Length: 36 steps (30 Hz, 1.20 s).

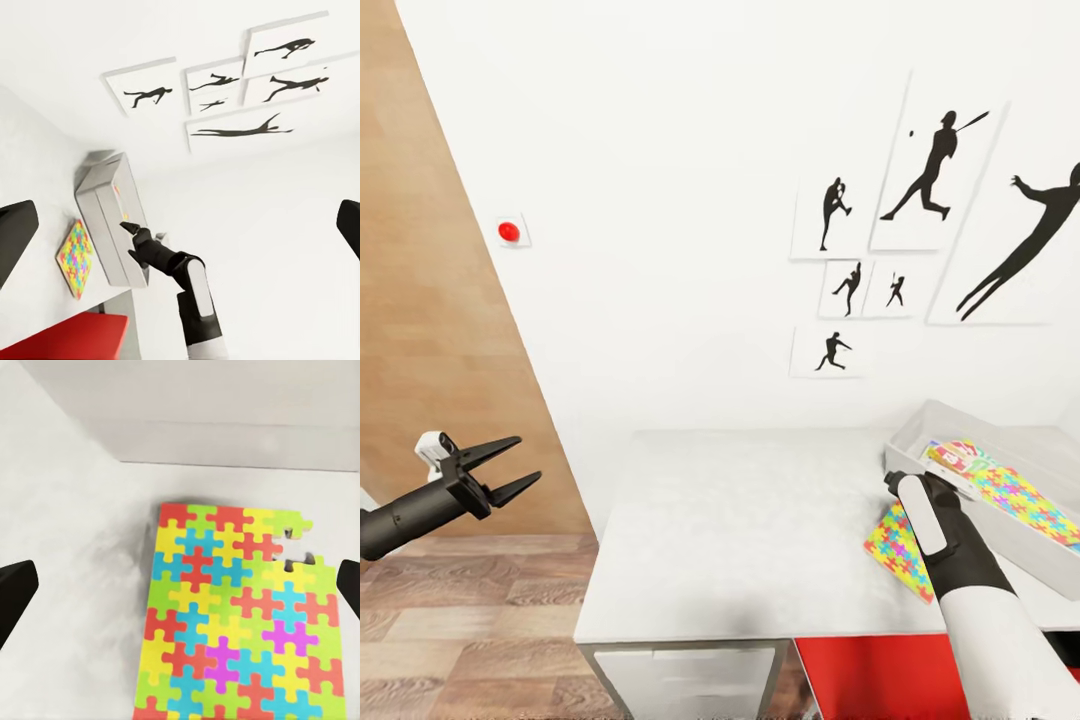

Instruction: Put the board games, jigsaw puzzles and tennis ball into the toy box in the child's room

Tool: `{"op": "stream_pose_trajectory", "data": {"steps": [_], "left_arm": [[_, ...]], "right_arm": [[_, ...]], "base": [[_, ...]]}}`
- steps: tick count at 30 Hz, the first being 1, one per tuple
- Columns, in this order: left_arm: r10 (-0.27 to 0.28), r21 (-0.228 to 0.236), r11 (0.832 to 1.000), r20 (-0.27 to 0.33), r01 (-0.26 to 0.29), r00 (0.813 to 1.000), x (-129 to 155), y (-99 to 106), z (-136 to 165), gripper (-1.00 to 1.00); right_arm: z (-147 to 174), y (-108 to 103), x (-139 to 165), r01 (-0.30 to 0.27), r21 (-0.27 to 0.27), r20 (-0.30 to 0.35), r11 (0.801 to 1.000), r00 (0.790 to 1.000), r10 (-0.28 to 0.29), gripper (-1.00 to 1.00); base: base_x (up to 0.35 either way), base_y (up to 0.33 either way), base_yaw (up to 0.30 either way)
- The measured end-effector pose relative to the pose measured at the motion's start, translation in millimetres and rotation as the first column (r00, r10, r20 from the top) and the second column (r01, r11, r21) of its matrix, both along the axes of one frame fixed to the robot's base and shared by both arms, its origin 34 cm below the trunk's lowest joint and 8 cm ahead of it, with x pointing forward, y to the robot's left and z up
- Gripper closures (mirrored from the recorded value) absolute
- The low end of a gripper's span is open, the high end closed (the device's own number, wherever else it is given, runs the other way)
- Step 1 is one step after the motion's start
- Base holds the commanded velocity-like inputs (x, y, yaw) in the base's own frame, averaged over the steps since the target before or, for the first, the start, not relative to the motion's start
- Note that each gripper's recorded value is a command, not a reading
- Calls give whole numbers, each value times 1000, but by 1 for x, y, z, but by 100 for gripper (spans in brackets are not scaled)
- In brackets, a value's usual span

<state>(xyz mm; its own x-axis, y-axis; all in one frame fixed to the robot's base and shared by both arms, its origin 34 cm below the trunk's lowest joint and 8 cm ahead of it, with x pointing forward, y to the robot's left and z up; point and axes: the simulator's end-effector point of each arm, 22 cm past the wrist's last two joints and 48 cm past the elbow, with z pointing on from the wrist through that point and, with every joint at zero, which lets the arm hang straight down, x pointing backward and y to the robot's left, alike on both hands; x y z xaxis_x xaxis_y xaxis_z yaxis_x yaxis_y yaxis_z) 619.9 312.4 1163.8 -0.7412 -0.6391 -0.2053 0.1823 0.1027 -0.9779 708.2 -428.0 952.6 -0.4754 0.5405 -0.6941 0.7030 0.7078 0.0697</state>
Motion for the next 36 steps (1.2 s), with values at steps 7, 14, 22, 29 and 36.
{"op": "stream_pose_trajectory", "data": {"steps": [7,14,22,29,36], "left_arm": [[-104,-54,993,95,109,990,-16,-33,30,-100],[-258,-90,961,68,263,964,-36,-89,15,-100],[-304,-113,945,40,307,952,-42,-108,1,-100],[-304,-117,945,30,306,952,-40,-109,-4,-100],[-304,-118,945,18,304,953,-38,-108,-9,-100]], "right_arm": [[-2,-1,4,1,1,-1,1000,1000,-1,-100],[-8,-1,4,2,2,-10,1000,1000,-2,-100],[-2,-10,13,6,-9,1,1000,1000,-6,-100],[3,-26,18,21,-24,5,1000,1000,-20,-100],[-5,-27,26,26,-14,-23,1000,999,-26,-100]], "base": [[0,0,0],[0,0,0],[0,0,0],[0,0,0],[0,0,0]]}}
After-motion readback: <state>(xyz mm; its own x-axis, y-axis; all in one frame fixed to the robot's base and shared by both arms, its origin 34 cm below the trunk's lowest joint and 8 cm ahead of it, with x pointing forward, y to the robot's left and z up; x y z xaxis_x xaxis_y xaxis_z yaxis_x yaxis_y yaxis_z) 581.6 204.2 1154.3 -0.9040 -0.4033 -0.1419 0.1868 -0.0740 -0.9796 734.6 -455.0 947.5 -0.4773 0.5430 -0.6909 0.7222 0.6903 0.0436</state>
